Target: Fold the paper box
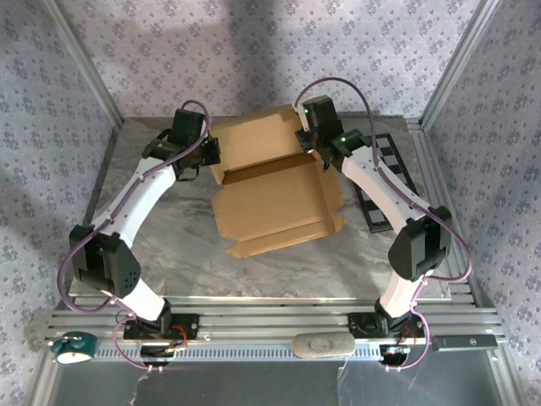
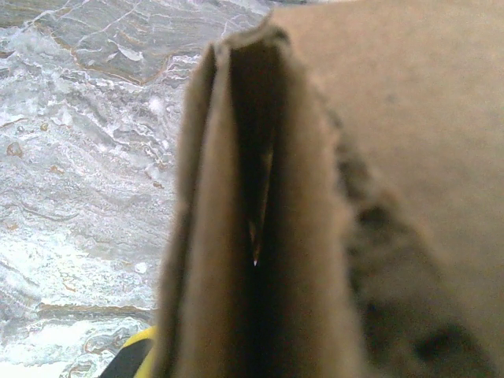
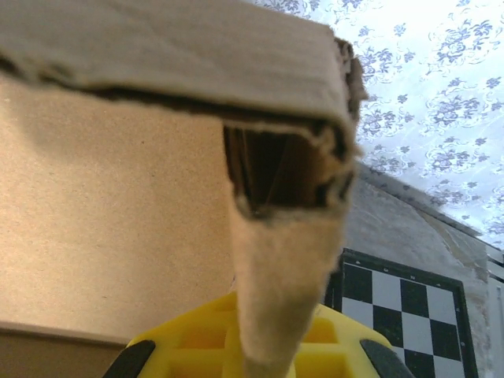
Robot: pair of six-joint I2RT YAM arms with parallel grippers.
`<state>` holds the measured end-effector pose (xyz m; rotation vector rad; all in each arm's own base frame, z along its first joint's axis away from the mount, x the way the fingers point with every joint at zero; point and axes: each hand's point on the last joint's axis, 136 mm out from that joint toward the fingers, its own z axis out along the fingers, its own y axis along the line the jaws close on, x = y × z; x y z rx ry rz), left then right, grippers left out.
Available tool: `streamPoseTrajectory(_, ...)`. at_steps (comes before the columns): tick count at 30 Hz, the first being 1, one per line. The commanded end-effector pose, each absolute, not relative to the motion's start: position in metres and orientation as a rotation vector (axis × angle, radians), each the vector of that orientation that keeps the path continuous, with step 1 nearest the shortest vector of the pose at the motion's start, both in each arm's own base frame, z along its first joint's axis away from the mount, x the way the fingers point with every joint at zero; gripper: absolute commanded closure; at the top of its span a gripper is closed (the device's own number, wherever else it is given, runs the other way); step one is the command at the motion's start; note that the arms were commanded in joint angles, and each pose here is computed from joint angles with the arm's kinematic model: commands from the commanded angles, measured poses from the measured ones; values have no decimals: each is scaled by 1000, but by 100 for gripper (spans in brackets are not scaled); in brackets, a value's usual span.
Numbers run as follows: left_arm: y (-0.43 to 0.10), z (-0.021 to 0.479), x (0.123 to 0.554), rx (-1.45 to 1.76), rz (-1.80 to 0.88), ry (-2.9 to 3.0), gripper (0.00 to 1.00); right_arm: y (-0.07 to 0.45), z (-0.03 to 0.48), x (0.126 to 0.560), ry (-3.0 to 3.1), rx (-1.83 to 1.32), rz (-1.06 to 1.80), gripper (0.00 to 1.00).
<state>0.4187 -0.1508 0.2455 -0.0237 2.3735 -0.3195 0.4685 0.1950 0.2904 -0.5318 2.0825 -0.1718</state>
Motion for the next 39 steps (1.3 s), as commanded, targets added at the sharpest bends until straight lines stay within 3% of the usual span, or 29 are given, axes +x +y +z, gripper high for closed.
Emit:
streamPoseTrajectory(1,-156,273,418,-8,-363,2315,100,179,297,476,2070,-506,-301,100)
streamPoseTrajectory(22,-159,274,419,-13,-373,2313,100,176,296,477,2008,-580,-631,100)
streamPoseTrajectory(30,-160,274,418,-12,-378,2312,100,178,297,475,1995,-579,-624,100)
streamPoseTrajectory(34,-160,275,418,-15,-382,2310,100,187,294,470,2029,-603,-487,100)
streamPoseTrajectory(35,-160,275,418,-18,-385,2310,100,191,292,467,2046,-618,-407,96)
streamPoseTrajectory(39,-160,274,419,-22,-387,2316,100,204,302,453,2059,-646,-42,64)
